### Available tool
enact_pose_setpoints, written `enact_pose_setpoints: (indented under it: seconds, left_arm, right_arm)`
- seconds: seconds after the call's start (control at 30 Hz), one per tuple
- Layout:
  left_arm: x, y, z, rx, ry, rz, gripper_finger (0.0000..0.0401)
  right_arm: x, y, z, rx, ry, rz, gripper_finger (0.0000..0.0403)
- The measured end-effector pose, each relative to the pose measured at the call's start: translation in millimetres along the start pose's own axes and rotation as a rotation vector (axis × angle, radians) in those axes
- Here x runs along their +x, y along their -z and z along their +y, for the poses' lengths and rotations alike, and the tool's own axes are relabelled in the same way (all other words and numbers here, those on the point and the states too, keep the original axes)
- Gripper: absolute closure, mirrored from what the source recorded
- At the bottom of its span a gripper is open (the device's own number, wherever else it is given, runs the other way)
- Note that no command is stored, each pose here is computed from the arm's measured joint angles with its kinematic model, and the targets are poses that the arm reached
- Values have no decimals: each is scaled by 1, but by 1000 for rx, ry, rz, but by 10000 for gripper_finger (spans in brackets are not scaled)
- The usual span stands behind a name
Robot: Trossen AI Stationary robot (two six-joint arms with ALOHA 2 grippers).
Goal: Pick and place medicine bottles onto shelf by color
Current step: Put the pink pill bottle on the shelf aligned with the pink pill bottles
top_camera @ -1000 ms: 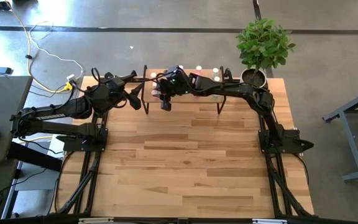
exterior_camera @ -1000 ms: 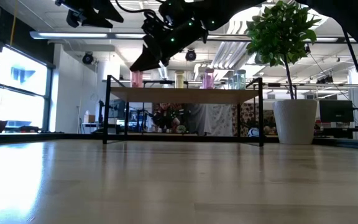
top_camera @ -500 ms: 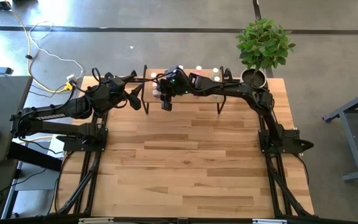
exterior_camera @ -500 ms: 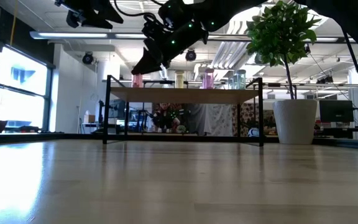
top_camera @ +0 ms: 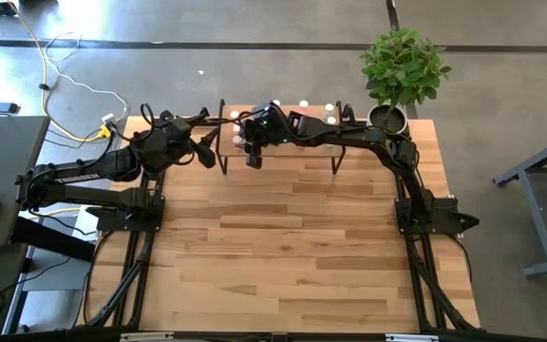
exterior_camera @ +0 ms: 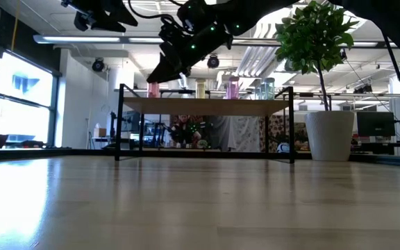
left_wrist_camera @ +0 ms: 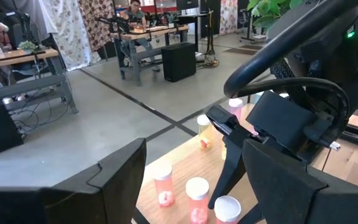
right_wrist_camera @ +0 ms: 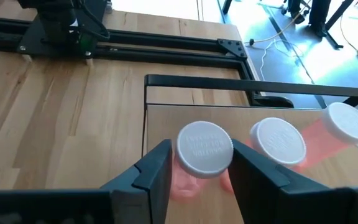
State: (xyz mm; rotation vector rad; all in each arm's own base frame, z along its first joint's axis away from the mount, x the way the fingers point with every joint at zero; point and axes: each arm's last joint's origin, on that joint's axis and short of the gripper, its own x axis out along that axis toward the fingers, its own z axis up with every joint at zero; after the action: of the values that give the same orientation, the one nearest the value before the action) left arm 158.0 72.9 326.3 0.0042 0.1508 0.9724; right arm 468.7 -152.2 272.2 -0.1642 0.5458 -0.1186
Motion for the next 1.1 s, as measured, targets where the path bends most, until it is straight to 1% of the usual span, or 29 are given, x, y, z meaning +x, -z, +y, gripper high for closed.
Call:
enact_pose_setpoints:
  seconds: [0.47,0.73,1.1]
  left_arm:
    - [0,0,0,1,0,1,145]
    - [0,3,0,20,0,27,145]
    - [0,3,0,20,-1,27,145]
  right_arm:
    - [0,-2,-1,-3,8,-13,260]
    - [-1,-2,0,-3,8,-17,260]
    - [-2,-6,-1,-6,8,-49,260]
